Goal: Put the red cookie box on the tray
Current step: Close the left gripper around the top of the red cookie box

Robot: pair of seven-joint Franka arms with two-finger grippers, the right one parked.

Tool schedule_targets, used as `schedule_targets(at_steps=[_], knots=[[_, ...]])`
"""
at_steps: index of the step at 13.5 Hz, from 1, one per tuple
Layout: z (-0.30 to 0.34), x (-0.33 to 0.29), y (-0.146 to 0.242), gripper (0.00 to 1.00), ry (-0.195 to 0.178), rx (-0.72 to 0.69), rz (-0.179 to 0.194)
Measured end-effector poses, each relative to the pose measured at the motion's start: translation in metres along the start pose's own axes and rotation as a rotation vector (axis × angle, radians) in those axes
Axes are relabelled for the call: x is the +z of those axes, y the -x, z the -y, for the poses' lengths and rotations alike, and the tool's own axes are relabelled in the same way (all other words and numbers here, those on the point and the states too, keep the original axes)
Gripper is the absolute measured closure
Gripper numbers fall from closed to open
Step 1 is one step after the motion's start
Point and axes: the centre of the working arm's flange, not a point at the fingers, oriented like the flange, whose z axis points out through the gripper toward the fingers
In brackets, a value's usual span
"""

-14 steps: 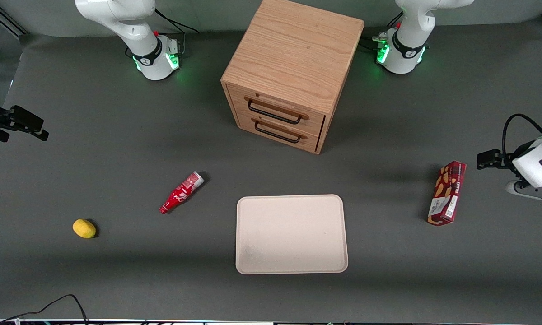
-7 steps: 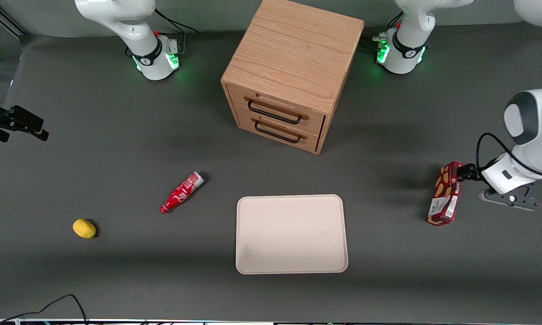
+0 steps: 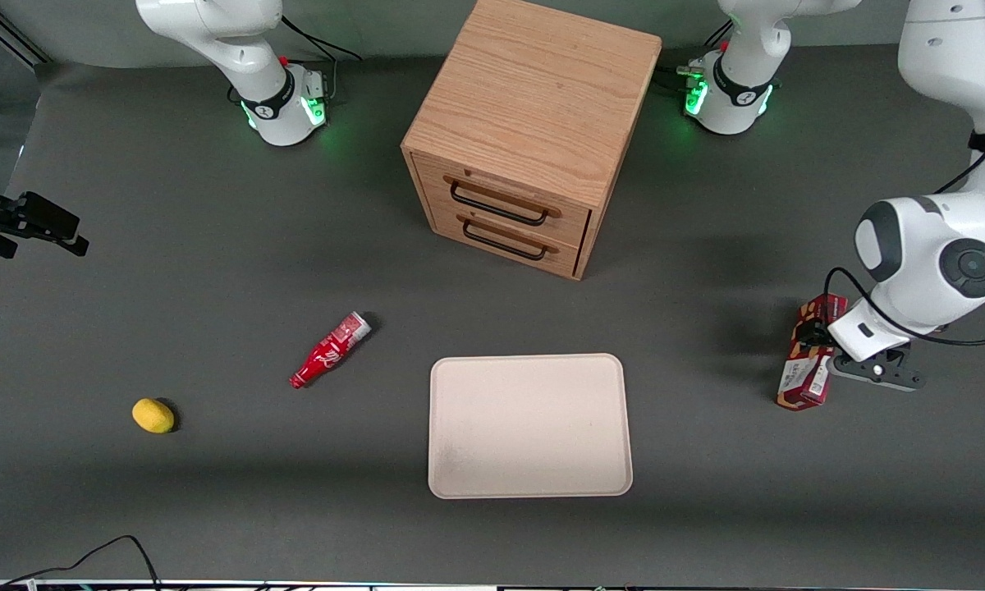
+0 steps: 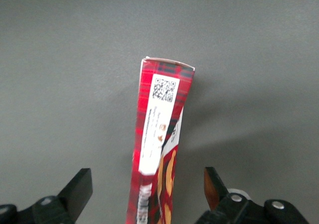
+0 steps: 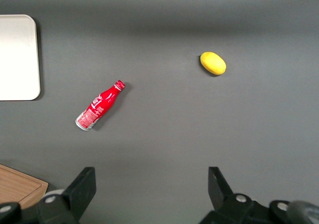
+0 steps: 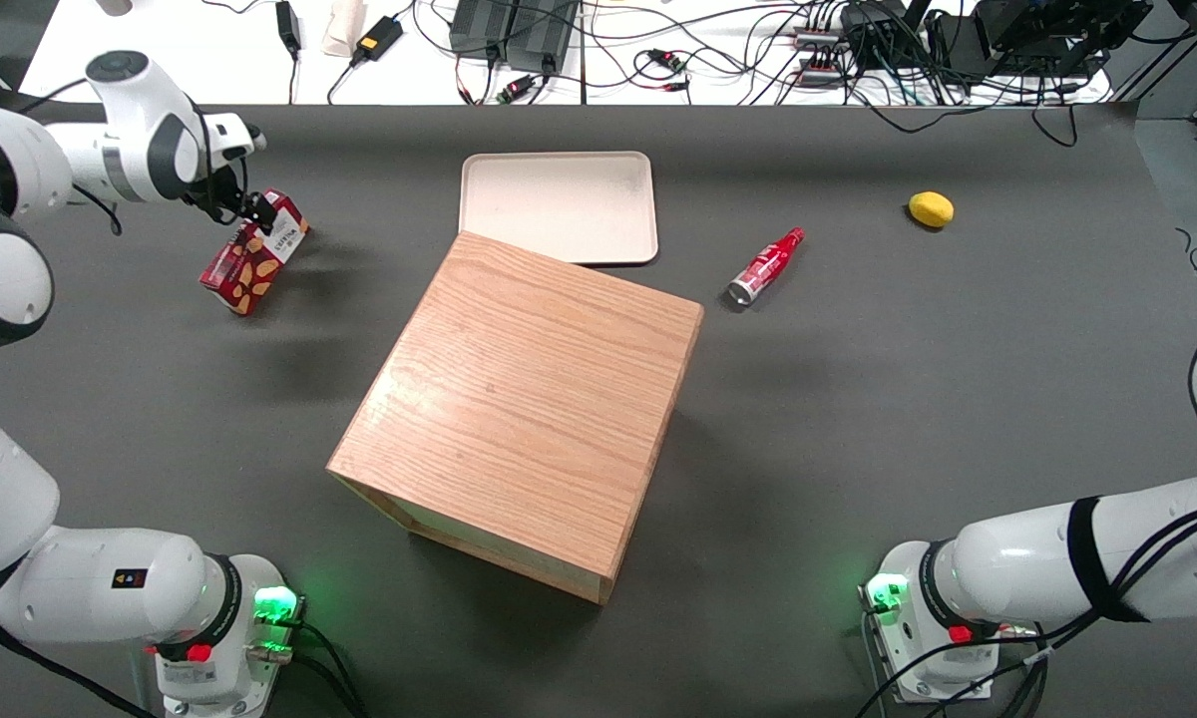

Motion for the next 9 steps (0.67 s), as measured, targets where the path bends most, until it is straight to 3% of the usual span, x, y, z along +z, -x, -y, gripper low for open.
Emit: schedule_targets(at_steps=[4, 9], knots=[[-0.002, 0.021, 0.000, 0.06, 0.000, -0.003, -0.010], [-0.002, 0.020, 0.000, 0.60, 0.003, -0.008, -0.013]])
